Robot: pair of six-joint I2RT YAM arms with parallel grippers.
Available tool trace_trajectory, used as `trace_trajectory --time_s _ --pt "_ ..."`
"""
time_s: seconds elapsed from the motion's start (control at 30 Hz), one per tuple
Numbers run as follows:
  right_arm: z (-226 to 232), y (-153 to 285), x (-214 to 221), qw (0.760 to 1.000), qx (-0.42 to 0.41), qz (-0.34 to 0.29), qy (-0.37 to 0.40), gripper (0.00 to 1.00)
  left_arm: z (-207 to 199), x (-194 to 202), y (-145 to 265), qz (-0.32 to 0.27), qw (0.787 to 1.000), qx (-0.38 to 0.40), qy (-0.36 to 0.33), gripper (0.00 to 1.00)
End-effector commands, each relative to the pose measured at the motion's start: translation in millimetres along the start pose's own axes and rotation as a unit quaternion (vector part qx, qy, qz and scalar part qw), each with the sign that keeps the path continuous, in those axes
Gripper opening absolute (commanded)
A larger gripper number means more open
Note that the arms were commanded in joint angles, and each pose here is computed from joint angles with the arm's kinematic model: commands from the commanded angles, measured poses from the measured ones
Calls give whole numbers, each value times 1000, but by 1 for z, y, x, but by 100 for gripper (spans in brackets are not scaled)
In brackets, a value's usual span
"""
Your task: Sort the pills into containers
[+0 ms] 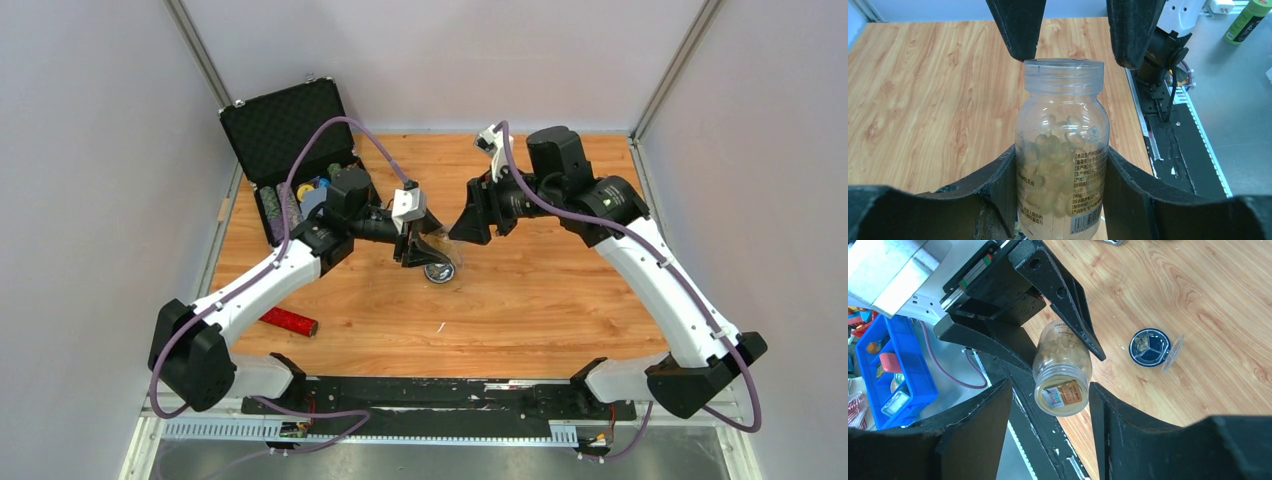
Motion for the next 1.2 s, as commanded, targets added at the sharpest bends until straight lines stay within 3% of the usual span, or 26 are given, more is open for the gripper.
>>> trace_trajectory --time_s 0.0,0.23,0.33,0.67,0.87,0.97,1.0,1.1,1.17 --pt "-3 -6 -3 1000 3 -5 -13 58 5 -19 -1 -18 999 8 -40 0" --pt "-10 -7 -1 999 43 -12 -15 68 7 -19 -2 -18 999 3 -42 0" --pt "-11 -6 1 999 47 -13 -14 68 8 -18 -1 -17 999 -1 -43 0" --pt "-4 -29 9 997 24 14 -70 39 17 -15 1 -12 996 -64 -57 0" --pt "-3 -46 -9 972 73 -22 -222 19 25 -15 5 -32 987 -126 -89 0" --pt "-5 -51 -18 945 100 -39 -310 17 27 -15 5 -37 985 -139 -94 0" --pt "-5 -53 -20 933 108 -44 -340 22 27 -14 5 -36 985 -140 -93 0" --pt "-3 -57 -25 919 99 -48 -379 72 28 -11 5 -31 985 -145 -90 0" --pt "-2 -51 -31 926 97 -60 -360 93 27 -9 6 -26 985 -146 -86 0"
Point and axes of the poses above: each gripper's point midway between its finger pads, its own y axis back along the fingers, its own z axis along the line the jaws close on, x = y × z, the point moved 9 cm from there along y, back along the fingers, and after that the axes turned 1 degree about y, right-handed, at the moved point
